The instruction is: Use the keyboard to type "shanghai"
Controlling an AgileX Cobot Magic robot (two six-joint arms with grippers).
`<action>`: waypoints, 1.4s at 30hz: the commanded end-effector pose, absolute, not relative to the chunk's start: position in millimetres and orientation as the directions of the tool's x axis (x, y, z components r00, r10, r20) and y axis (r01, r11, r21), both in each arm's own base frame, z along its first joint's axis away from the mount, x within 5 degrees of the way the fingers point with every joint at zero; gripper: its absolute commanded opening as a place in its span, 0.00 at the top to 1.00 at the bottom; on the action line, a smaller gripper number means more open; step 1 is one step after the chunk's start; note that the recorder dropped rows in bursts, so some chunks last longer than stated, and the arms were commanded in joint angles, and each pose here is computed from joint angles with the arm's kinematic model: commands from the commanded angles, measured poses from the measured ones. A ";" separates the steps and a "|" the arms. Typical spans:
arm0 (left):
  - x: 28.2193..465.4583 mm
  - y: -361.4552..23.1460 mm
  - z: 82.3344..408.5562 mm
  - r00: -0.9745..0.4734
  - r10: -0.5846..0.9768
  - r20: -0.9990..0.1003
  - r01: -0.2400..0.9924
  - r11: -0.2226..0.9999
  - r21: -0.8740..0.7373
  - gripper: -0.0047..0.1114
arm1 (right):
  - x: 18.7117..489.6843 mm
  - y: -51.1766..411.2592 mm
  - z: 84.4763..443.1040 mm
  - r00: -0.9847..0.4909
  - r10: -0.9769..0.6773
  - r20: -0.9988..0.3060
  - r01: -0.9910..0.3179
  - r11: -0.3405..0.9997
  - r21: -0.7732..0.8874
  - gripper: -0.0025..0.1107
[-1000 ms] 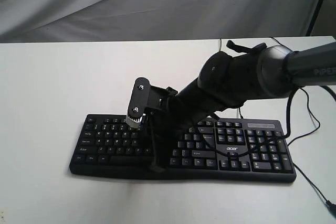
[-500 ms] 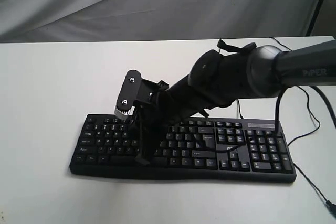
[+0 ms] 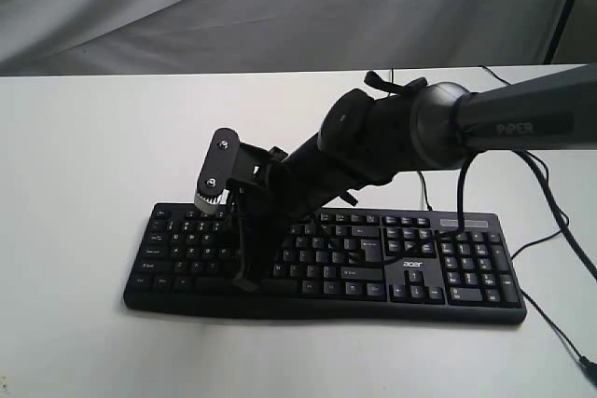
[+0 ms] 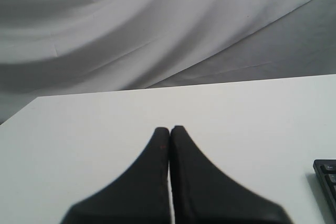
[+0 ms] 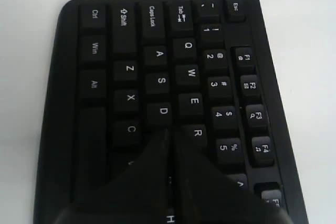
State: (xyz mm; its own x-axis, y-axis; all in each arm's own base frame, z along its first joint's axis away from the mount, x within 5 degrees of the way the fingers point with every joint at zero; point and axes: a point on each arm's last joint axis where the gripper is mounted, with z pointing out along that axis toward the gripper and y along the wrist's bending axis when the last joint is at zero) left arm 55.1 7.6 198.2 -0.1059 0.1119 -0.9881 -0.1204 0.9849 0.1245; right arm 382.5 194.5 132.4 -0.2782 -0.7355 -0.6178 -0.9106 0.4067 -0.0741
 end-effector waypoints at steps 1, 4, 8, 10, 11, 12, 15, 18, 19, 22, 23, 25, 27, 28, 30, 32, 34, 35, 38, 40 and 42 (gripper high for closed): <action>55.6 7.4 196.8 -0.107 0.109 -0.988 -0.116 0.986 0.121 0.95 | 382.2 195.0 133.3 -0.273 -0.748 -0.605 -0.914 0.398 -0.079 0.98; 55.6 7.4 196.8 -0.107 0.109 -0.988 -0.116 0.986 0.121 0.95 | 382.8 193.7 133.0 -0.274 -0.751 -0.601 -0.912 0.401 -0.084 0.98; 55.6 7.4 196.8 -0.107 0.109 -0.988 -0.116 0.986 0.121 0.95 | 382.7 193.7 133.0 -0.275 -0.751 -0.601 -0.913 0.400 -0.082 0.98; 55.6 7.4 196.8 -0.107 0.109 -0.988 -0.116 0.986 0.121 0.95 | 382.7 193.7 133.0 -0.275 -0.751 -0.601 -0.913 0.400 -0.082 0.98; 55.6 7.4 196.8 -0.107 0.109 -0.988 -0.116 0.986 0.121 0.95 | 382.7 193.7 133.0 -0.275 -0.751 -0.601 -0.913 0.400 -0.082 0.98; 55.6 7.4 196.8 -0.107 0.109 -0.988 -0.116 0.986 0.121 0.95 | 382.6 193.6 132.9 -0.273 -0.752 -0.599 -0.914 0.398 -0.084 0.98; 55.6 7.4 196.8 -0.107 0.109 -0.988 -0.116 0.986 0.121 0.95 | 382.7 193.7 132.1 -0.274 -0.753 -0.598 -0.914 0.398 -0.082 0.98; 55.6 7.4 196.8 -0.107 0.109 -0.988 -0.116 0.986 0.121 0.95 | 382.7 193.7 125.9 -0.282 -0.756 -0.590 -0.915 0.397 -0.072 0.98; 55.6 7.4 196.8 -0.107 0.109 -0.988 -0.116 0.986 0.121 0.95 | 383.2 193.5 123.7 -0.285 -0.757 -0.588 -0.914 0.400 -0.073 0.98; 55.6 7.4 196.8 -0.107 0.109 -0.988 -0.116 0.986 0.121 0.95 | 383.7 192.7 120.2 -0.291 -0.758 -0.583 -0.913 0.403 -0.069 0.98; 55.6 7.4 196.8 -0.107 0.109 -0.988 -0.116 0.986 0.121 0.95 | 383.7 192.7 120.2 -0.291 -0.758 -0.583 -0.913 0.403 -0.069 0.98; 55.6 7.4 196.8 -0.107 0.109 -0.988 -0.116 0.986 0.121 0.95 | 383.7 192.7 120.2 -0.291 -0.758 -0.583 -0.913 0.403 -0.069 0.98; 55.6 7.4 196.8 -0.107 0.109 -0.988 -0.116 0.986 0.121 0.95 | 383.7 192.7 120.2 -0.291 -0.758 -0.583 -0.913 0.403 -0.069 0.98; 55.6 7.4 196.8 -0.107 0.109 -0.988 -0.116 0.986 0.121 0.95 | 383.6 192.7 120.2 -0.291 -0.758 -0.583 -0.913 0.402 -0.067 0.98; 55.6 7.4 196.8 -0.107 0.109 -0.988 -0.116 0.986 0.121 0.95 | 383.4 192.1 120.0 -0.286 -0.762 -0.581 -0.917 0.394 -0.067 0.98; 55.6 7.4 196.8 -0.107 0.109 -0.988 -0.116 0.986 0.121 0.95 | 383.2 192.0 119.9 -0.281 -0.766 -0.579 -0.919 0.389 -0.069 0.98; 55.6 7.4 196.8 -0.107 0.109 -0.988 -0.116 0.986 0.121 0.95 | 383.2 191.9 119.8 -0.279 -0.767 -0.577 -0.919 0.387 -0.070 0.98; 55.6 7.4 196.8 -0.107 0.109 -0.988 -0.116 0.986 0.121 0.95 | 383.1 191.8 119.7 -0.276 -0.770 -0.575 -0.920 0.384 -0.073 0.98; 55.6 7.4 196.8 -0.107 0.109 -0.988 -0.116 0.986 0.121 0.95 | 383.1 191.7 119.7 -0.272 -0.772 -0.574 -0.922 0.380 -0.076 0.98; 55.6 7.4 196.8 -0.107 0.109 -0.988 -0.116 0.986 0.121 0.95 | 383.1 191.7 119.6 -0.271 -0.773 -0.574 -0.922 0.380 -0.076 0.98; 55.6 7.4 196.8 -0.107 0.109 -0.988 -0.116 0.986 0.121 0.95 | 383.2 191.3 116.5 -0.275 -0.774 -0.570 -0.922 0.381 -0.071 0.98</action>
